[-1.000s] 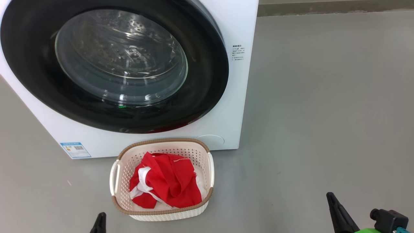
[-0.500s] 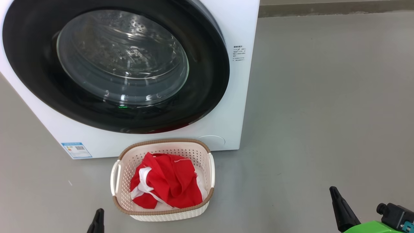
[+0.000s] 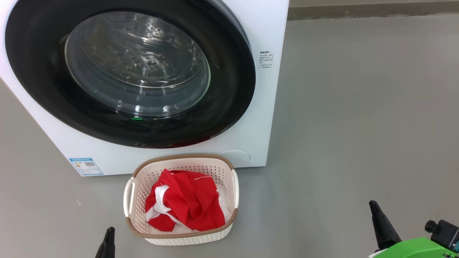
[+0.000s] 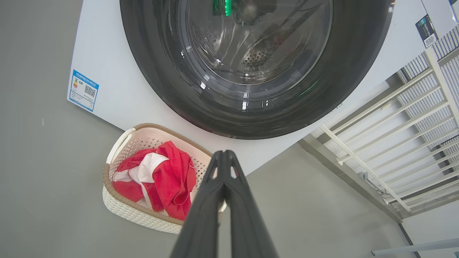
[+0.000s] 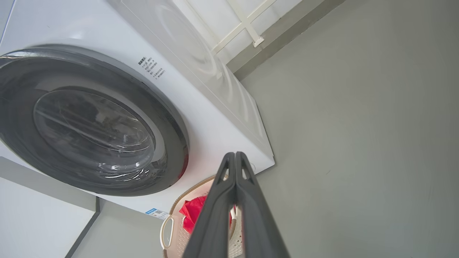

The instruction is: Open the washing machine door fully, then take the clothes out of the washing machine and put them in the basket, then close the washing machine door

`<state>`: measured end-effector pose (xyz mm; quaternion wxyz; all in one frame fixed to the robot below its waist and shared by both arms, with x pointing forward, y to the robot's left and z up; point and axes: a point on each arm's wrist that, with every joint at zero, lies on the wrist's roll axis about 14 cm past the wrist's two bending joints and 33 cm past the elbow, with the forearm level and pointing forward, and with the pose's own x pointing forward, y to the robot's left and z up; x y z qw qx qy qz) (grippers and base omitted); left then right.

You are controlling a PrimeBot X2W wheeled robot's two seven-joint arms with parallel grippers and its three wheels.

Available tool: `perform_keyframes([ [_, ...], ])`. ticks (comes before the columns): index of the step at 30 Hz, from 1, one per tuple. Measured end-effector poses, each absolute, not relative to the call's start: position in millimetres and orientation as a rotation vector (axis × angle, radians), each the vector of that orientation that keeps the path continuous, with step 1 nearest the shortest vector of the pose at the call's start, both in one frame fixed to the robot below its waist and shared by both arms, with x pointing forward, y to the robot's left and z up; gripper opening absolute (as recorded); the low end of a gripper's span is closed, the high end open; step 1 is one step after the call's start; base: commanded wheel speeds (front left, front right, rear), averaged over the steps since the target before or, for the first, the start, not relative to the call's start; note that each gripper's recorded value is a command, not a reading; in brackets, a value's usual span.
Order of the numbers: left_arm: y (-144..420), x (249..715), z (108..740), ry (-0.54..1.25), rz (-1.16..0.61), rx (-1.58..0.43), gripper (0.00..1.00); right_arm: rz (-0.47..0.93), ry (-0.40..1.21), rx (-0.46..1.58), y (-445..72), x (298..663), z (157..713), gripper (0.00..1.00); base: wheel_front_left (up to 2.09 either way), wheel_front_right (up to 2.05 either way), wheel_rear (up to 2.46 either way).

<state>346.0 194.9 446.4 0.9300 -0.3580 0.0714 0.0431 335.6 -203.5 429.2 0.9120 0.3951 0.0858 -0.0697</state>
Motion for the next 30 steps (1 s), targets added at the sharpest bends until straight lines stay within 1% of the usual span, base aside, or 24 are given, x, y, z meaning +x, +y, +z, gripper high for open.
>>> perform_keyframes([
  [30,194,359,457,0.126,0.103,-1.058,0.00,-0.157,0.142,1.109,-205,350,443,0.00,0.00,0.00,0.00],
])
